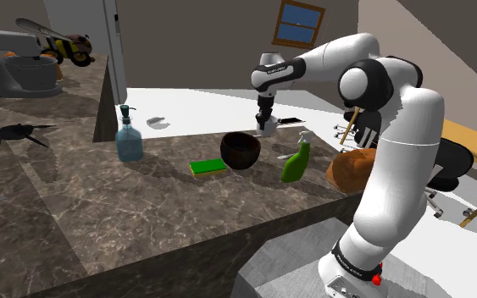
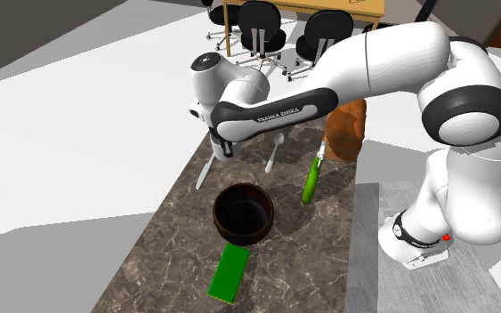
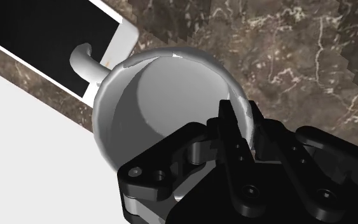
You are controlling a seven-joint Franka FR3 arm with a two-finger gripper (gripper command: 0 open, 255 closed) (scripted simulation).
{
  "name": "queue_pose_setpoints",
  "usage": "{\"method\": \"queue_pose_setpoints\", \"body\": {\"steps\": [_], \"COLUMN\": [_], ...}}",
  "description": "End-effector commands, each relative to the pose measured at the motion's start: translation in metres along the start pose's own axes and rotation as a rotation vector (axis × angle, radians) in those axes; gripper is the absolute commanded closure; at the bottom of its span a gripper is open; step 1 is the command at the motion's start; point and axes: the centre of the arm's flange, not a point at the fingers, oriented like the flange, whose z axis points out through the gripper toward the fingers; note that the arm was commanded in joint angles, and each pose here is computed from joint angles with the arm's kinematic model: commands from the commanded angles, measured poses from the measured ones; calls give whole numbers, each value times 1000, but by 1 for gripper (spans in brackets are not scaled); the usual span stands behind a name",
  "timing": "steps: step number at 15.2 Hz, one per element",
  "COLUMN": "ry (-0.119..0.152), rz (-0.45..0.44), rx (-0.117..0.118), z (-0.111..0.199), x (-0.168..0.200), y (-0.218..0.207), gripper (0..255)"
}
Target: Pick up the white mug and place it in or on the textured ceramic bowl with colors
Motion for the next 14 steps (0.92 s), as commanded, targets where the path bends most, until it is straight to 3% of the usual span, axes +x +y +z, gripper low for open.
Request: {"method": "queue_pose_setpoints", "body": {"steps": [1,14], "ry": [0,0], "rz": [0,0], "rx": [0,0], "z": [-11,-79], "x": [-2,-9], "y": [2,7], "gripper": [255,255]}}
